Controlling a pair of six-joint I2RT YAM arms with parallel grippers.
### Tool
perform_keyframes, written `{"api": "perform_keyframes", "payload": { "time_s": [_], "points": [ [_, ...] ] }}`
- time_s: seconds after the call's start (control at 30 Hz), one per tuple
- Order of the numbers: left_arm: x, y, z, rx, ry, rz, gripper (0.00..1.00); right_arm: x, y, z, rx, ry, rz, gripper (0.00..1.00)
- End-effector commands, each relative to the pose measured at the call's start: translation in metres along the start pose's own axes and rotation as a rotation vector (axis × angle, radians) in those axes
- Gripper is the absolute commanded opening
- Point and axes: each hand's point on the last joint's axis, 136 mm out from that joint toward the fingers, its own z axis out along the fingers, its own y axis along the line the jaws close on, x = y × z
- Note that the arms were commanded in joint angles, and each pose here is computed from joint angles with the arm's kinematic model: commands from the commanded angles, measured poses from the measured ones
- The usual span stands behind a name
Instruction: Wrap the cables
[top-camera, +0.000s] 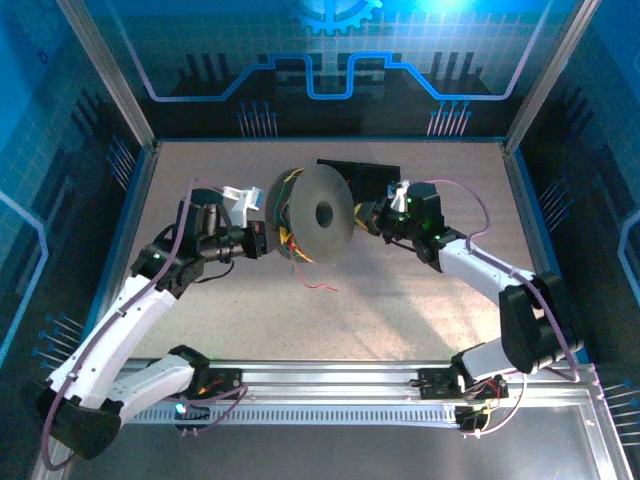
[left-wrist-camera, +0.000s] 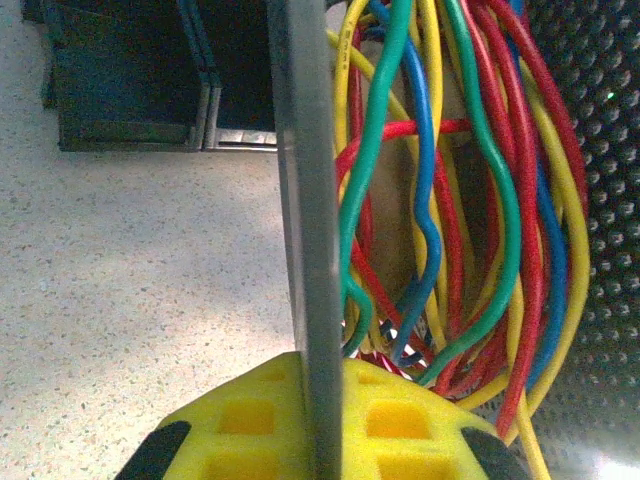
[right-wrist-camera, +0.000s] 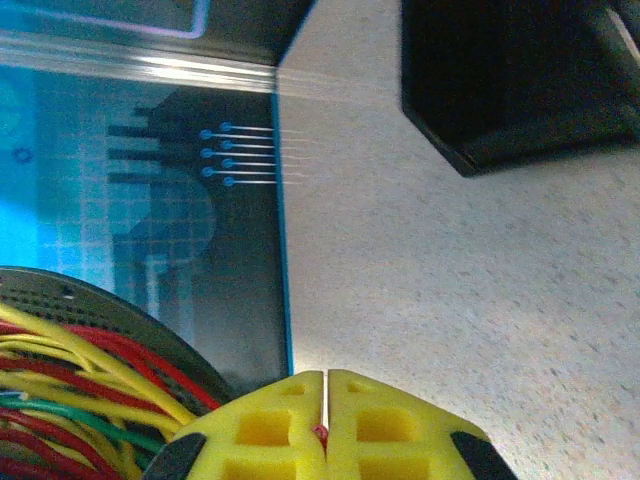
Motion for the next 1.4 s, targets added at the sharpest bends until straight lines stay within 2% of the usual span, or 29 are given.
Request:
{"api": "perform_keyframes", "payload": {
  "time_s": [0.0, 0.23, 0.33, 0.43, 0.6, 0.73, 1.03, 1.2, 1.3, 1.37],
  "points": [
    [0.0, -0.048, -0.014, 0.171, 0.034, 0.121, 0.0, -0.045, 0.023, -0.007, -0.103, -0.103, -0.112, 0.0],
    [0.006, -0.03, 0.0, 0.08, 0.083, 0.115, 0.0, -0.057, 0.077, -0.024, -0.379, -0.078, -0.277, 0.0],
    [0.005, -0.019, 0.005, 0.028, 0.082, 0.104, 0.0, -0.058, 0.07, -0.035, -0.405, -0.105, -0.287, 0.0],
    [0.005, -0.02, 0.007, 0.037, 0.084, 0.1, 0.0, -0.057, 0.064, -0.042, -0.397, -0.116, -0.301, 0.0],
    [0.007, -0.025, 0.011, 0.071, 0.109, 0.105, 0.0, -0.044, 0.087, -0.046, -0.481, -0.01, -0.394, 0.0],
    [0.011, -0.026, 0.016, 0.063, 0.14, 0.131, 0.0, -0.024, 0.097, -0.042, -0.47, 0.13, -0.51, 0.0],
    [0.01, -0.03, 0.019, 0.078, 0.146, 0.152, 0.0, 0.034, 0.084, -0.041, -0.386, 0.403, -0.69, 0.0],
    [0.011, -0.032, 0.02, 0.092, 0.146, 0.153, 0.0, 0.044, 0.096, -0.055, -0.433, 0.372, -0.787, 0.0],
    [0.007, -0.032, 0.019, 0.083, 0.125, 0.151, 0.0, 0.029, 0.091, -0.054, -0.365, 0.315, -0.766, 0.01],
    [0.003, -0.028, 0.016, 0.053, 0.097, 0.146, 0.0, 0.011, 0.081, -0.055, -0.289, 0.253, -0.713, 0.13]
  ]
}}
